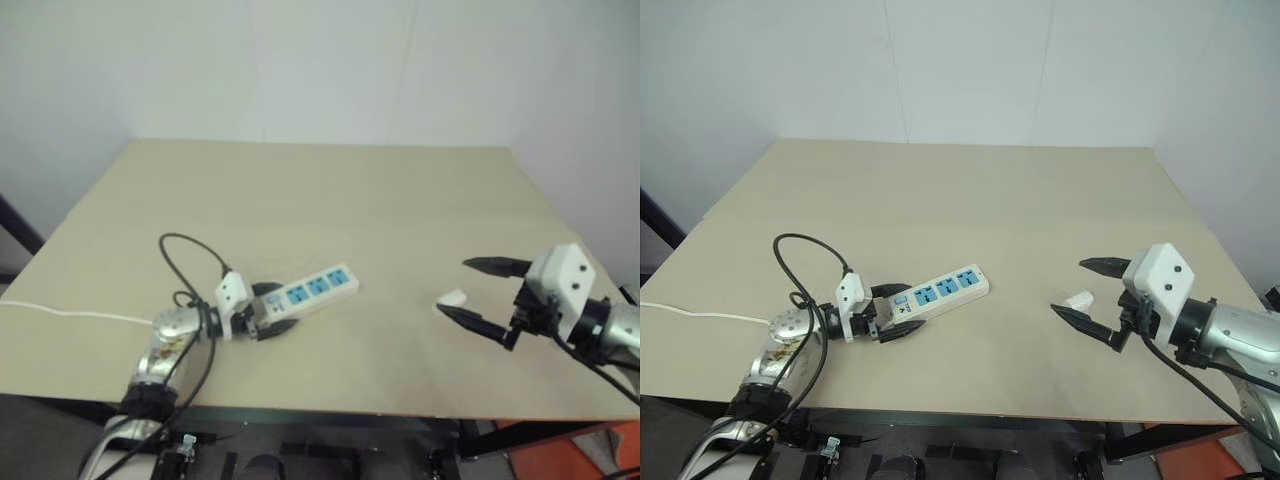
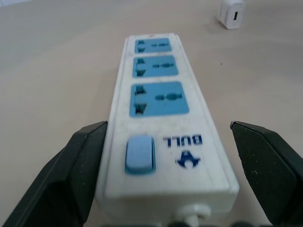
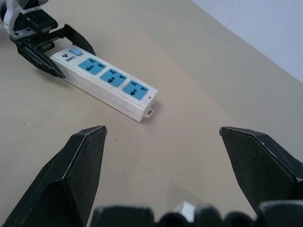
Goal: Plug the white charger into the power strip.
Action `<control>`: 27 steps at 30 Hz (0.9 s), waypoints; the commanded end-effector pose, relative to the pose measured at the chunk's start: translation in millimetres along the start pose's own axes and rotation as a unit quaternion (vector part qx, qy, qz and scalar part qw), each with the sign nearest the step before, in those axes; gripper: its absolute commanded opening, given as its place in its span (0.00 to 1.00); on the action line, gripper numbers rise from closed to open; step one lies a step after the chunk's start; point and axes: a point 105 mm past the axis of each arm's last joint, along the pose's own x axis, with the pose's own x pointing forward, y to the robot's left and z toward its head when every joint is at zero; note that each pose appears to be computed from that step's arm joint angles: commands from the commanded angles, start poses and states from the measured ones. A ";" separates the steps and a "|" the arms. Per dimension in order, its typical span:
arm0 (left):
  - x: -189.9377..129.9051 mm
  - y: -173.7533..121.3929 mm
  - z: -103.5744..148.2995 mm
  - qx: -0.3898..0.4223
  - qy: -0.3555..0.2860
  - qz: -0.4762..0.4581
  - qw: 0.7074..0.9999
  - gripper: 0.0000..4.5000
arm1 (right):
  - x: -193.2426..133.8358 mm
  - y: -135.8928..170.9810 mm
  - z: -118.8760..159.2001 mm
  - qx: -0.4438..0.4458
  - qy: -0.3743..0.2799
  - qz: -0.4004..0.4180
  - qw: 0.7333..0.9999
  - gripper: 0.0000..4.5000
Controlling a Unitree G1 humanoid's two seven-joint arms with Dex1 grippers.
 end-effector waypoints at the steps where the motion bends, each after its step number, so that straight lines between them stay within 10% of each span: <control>1: -1.1 4.5 -5.7 -0.007 0.008 0.013 1.000 1.00 | 0.8 -0.7 9.1 -0.014 -0.011 0.003 1.000 1.00; 6: 17.9 -0.9 -17.2 -0.035 0.019 -0.024 0.999 1.00 | 5.8 -0.8 12.8 -0.020 -0.016 0.011 1.000 1.00; 11: 32.7 -6.8 -18.5 -0.039 0.018 -0.068 0.997 0.73 | 5.8 -1.6 16.7 -0.025 -0.019 0.015 0.999 1.00; 27: 20.8 -27.2 25.4 0.052 -0.016 -0.227 0.972 0.73 | 1.6 -22.6 7.0 -0.060 0.034 0.082 0.994 1.00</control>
